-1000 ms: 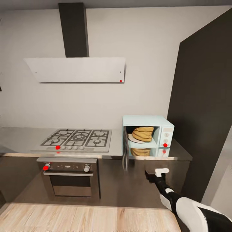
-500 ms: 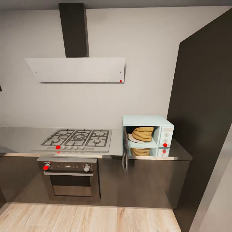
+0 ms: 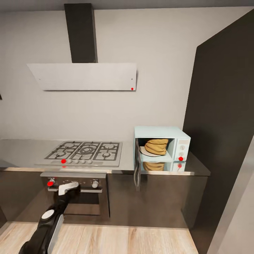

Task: In the kitchen, take the popcorn bag from the countertop, put it into the microwave, and heat it until the popcorn is cooked so the cooked popcorn ends up inside the bag.

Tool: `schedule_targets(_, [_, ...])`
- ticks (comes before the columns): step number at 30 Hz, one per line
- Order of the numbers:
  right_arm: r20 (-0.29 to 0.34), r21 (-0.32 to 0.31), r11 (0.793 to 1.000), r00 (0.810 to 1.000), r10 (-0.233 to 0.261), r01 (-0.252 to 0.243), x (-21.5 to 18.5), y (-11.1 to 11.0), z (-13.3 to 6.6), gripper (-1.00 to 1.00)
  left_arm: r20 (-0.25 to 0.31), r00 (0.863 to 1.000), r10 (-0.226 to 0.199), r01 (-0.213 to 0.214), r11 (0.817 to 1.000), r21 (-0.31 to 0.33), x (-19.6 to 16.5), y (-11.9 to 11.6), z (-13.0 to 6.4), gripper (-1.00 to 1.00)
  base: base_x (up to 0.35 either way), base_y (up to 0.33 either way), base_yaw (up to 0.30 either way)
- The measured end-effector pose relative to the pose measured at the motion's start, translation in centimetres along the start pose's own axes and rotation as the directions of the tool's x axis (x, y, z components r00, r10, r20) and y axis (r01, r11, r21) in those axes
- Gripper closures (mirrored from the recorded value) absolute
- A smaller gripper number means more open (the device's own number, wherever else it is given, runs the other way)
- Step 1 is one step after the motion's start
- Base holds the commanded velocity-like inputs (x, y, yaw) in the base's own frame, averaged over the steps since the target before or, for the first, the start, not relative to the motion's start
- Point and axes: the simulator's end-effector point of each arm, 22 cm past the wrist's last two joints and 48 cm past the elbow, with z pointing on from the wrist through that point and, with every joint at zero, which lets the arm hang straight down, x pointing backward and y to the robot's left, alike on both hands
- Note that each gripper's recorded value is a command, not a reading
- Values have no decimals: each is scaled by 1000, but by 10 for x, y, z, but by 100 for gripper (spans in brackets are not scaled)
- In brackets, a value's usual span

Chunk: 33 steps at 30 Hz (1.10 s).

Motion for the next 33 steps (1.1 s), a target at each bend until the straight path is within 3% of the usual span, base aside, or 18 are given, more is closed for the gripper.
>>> schedule_targets(2, [-2, -1, 1000, 1000, 1, -1, 0, 1, 0, -100, 44, 999, 8, -10, 999, 38, -23, -18, 3, -100, 0, 0, 0])
schedule_targets(5, [-4, 0, 1000, 1000, 2, -2, 1, 1, 0, -100, 61, 997, 52, -61, 988, 143, -26, -66, 0, -100, 0, 0, 0])
schedule_targets(7, [-4, 0, 1000, 1000, 2, -2, 1, 1, 0, -100, 82, 996, 48, -61, 984, 168, -28, -82, -2, -100, 0, 0, 0])
schedule_targets(12, [-5, 1, 1000, 1000, 2, -2, 1, 0, 0, -100, 83, 996, 42, -56, 983, 173, -25, -87, -2, -100, 95, 0, 0])
schedule_targets(29, [-5, -4, 1000, 1000, 3, -3, 1, 5, 0, -100, 80, 996, 49, -63, 980, 188, -24, -91, -3, -100, 332, 0, 0])
schedule_targets(31, [-5, -6, 1000, 1000, 3, -3, 1, 6, 0, -100, 78, 995, 57, -72, 976, 207, -23, -98, -4, -100, 333, 0, 0])
schedule_targets(33, [-5, -7, 1000, 1000, 3, -3, 1, 7, 0, -100, 79, 994, 76, -94, 958, 269, -21, -114, -8, -100, 326, 0, 0])
